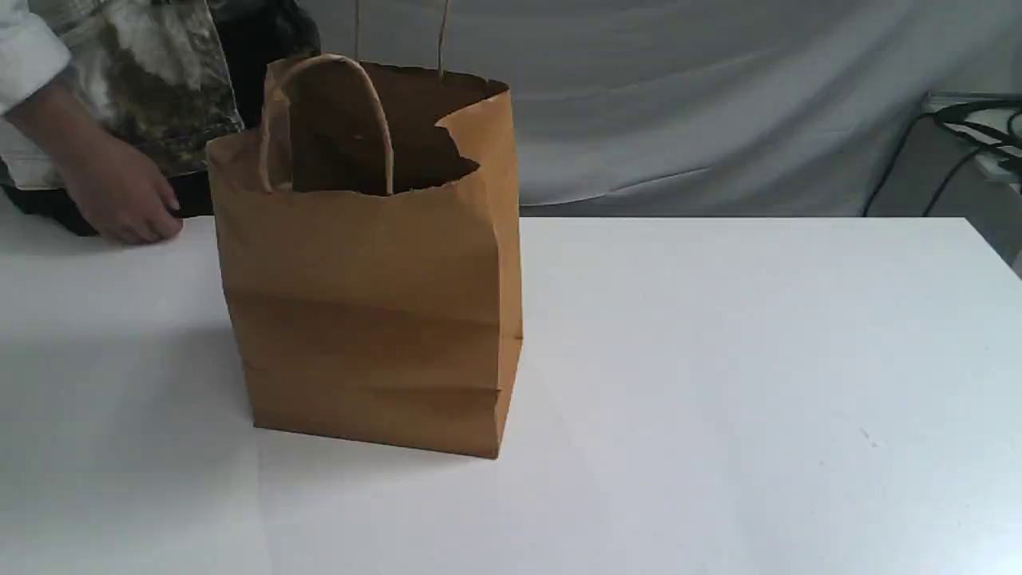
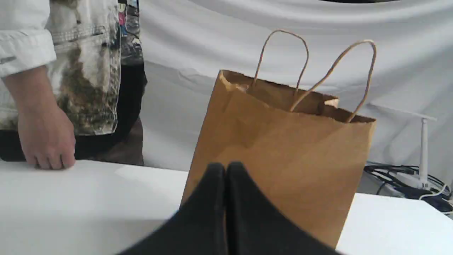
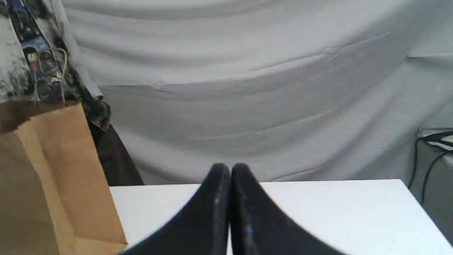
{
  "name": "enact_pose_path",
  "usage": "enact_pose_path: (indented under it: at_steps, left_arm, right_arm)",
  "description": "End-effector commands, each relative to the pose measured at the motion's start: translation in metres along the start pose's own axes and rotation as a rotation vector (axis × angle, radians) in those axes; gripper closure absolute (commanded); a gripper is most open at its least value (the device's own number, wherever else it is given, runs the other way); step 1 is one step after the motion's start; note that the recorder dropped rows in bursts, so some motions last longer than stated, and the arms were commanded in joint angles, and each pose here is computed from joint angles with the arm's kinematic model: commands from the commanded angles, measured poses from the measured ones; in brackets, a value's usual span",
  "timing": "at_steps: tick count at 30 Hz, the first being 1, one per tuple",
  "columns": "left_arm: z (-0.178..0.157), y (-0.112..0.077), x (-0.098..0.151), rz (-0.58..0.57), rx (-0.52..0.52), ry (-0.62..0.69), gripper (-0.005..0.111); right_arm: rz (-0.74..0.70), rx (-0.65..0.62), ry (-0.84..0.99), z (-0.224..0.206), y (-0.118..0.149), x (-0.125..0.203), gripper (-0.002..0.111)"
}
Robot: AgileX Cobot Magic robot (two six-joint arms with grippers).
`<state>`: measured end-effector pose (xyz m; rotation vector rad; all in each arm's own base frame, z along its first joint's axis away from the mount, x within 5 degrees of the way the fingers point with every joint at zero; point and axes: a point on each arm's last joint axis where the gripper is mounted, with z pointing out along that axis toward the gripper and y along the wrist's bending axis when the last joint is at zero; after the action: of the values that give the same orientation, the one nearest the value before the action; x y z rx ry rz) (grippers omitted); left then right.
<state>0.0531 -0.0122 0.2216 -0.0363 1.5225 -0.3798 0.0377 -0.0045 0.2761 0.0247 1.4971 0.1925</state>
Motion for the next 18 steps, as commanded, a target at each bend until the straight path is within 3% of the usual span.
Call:
enact_pose_path:
  at_steps: [1, 18]
  left_arm:
    - [-0.0001, 0.0003, 0.0039, -0.015, 0.001, 0.027, 0.107]
    - [-0.0001, 0.0003, 0.0039, -0.015, 0.001, 0.027, 0.107]
  right_arm:
    - [0.026, -0.015, -0.009, -0.0002, 0.001, -0.0002, 0.108]
    - [0.051, -0.02, -0.005, -0.0002, 0.0014, 0.0001, 0.108]
